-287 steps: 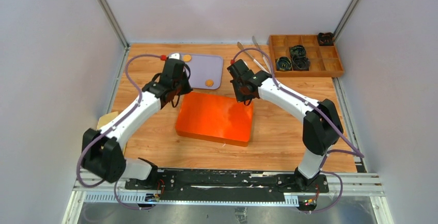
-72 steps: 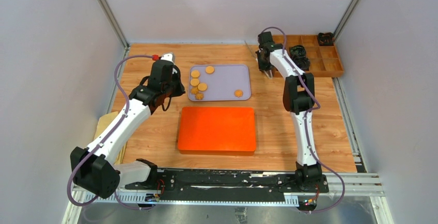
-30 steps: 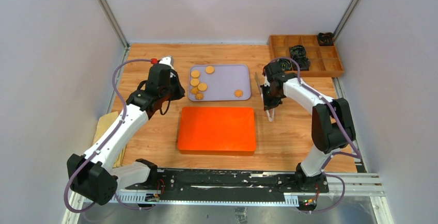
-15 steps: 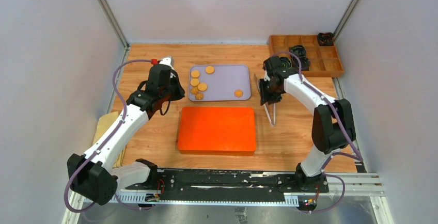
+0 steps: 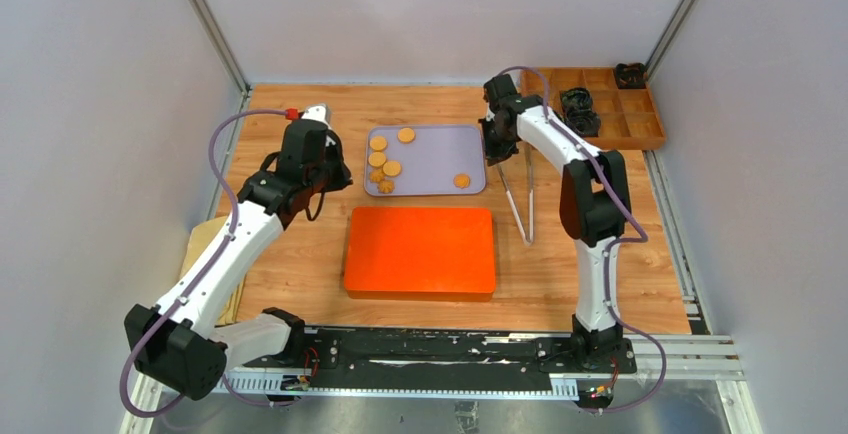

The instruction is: Pack the cookies

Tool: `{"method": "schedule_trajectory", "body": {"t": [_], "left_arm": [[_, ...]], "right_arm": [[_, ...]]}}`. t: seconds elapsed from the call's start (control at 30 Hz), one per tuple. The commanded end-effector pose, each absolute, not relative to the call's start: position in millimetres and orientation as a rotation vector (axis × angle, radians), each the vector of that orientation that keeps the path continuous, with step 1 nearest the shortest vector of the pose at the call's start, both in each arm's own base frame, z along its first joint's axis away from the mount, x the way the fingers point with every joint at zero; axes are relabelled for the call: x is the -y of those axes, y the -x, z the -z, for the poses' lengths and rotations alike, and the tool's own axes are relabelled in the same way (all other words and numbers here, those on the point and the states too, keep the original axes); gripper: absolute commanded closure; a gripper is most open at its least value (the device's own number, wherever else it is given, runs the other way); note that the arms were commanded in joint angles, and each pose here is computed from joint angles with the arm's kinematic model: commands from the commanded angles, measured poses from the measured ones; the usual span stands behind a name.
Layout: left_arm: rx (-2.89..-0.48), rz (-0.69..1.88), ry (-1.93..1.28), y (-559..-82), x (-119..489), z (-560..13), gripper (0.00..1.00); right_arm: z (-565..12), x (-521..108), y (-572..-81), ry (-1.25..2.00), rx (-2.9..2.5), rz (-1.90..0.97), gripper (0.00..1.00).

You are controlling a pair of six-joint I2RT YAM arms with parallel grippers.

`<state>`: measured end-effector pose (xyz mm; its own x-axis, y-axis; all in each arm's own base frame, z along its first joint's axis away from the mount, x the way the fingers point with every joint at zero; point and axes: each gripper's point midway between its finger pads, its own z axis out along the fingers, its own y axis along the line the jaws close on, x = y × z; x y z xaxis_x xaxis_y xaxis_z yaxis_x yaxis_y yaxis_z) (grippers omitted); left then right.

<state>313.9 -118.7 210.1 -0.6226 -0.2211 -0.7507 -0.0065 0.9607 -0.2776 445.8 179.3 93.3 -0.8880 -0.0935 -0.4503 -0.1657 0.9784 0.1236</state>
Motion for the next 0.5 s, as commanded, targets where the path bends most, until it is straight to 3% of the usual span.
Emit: {"method": "schedule_trajectory", "body": {"t": [0.0,0.47], "left_arm": [[-2.145,0.287,0.151,-313,110,-248,0.98],[-2.138,0.265,0.157,-304,103,-248,0.98]], "right_arm": [[-75,-179,-443,0.23,-2.746,-0.152,1.0],[-30,-175,-481,0.235,-2.759,-0.008,1.0]]}}
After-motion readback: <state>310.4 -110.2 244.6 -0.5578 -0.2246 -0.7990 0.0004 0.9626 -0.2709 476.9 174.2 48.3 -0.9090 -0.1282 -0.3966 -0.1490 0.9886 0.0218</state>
